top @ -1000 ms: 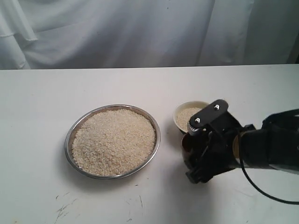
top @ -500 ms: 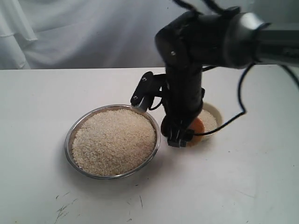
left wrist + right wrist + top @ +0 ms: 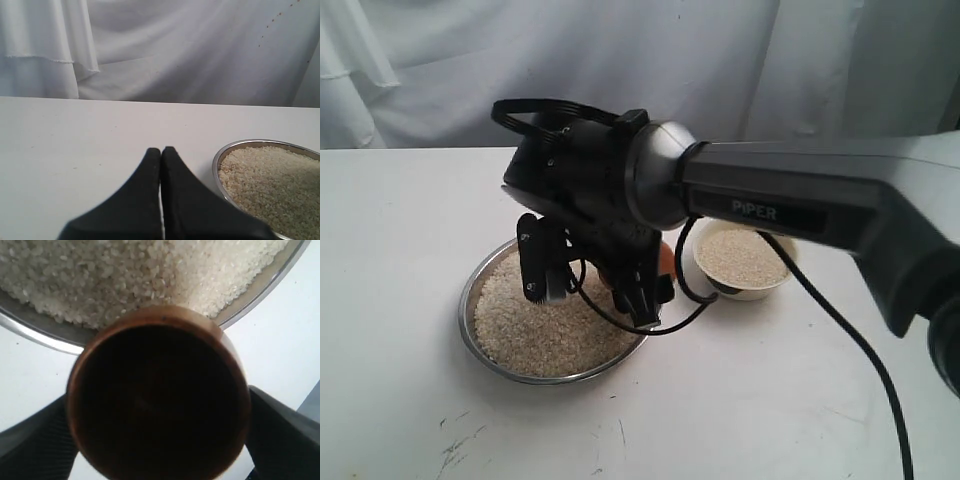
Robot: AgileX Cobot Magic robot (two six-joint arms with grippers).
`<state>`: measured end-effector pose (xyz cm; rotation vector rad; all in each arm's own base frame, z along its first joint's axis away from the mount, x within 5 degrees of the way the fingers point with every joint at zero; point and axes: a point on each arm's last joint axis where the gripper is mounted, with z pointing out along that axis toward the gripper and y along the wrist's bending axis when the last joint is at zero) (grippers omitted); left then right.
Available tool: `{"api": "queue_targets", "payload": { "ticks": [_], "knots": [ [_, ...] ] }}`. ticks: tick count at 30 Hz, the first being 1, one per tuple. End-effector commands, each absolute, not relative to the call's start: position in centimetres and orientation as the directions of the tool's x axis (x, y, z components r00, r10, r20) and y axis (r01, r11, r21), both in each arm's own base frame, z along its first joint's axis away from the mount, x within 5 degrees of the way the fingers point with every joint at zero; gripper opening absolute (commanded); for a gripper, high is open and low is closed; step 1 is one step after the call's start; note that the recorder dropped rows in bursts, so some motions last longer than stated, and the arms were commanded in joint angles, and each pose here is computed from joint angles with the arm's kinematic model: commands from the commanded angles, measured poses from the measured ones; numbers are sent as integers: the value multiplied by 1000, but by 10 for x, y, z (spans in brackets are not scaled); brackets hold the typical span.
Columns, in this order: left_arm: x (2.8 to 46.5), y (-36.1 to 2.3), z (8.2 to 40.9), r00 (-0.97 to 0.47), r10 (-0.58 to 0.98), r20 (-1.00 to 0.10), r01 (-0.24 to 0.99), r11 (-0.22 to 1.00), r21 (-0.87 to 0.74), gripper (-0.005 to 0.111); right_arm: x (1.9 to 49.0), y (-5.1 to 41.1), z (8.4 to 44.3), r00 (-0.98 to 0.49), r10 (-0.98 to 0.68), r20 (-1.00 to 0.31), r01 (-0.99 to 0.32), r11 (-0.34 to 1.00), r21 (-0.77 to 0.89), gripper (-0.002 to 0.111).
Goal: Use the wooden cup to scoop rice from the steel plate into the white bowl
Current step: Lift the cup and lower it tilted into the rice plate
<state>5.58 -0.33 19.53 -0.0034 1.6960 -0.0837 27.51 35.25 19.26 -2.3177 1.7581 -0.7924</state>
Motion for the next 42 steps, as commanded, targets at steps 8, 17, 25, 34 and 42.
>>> {"api": "queue_targets", "payload": {
  "ticks": [8,17,25,34,42],
  "knots": [
    [56,-3,194,-122,-50,-991,50,997,-57,0,287,357,190,235,-894,382,-778,-409,-478,0],
    [56,-3,194,-122,-50,-991,50,997,-57,0,281,368,180,301,-912,279,-797,-401,-451,0],
    [56,-3,194,-122,-50,-991,50,997,-57,0,279,371,169,307,-919,249,-819,-388,-423,15],
    [56,-3,194,-122,-50,-991,50,997,-57,0,265,390,171,325,-929,174,-791,-368,-488,70],
    [56,-3,194,-122,-50,-991,50,997,-57,0,257,397,171,283,-955,94,-819,-291,-495,81]
  ]
}}
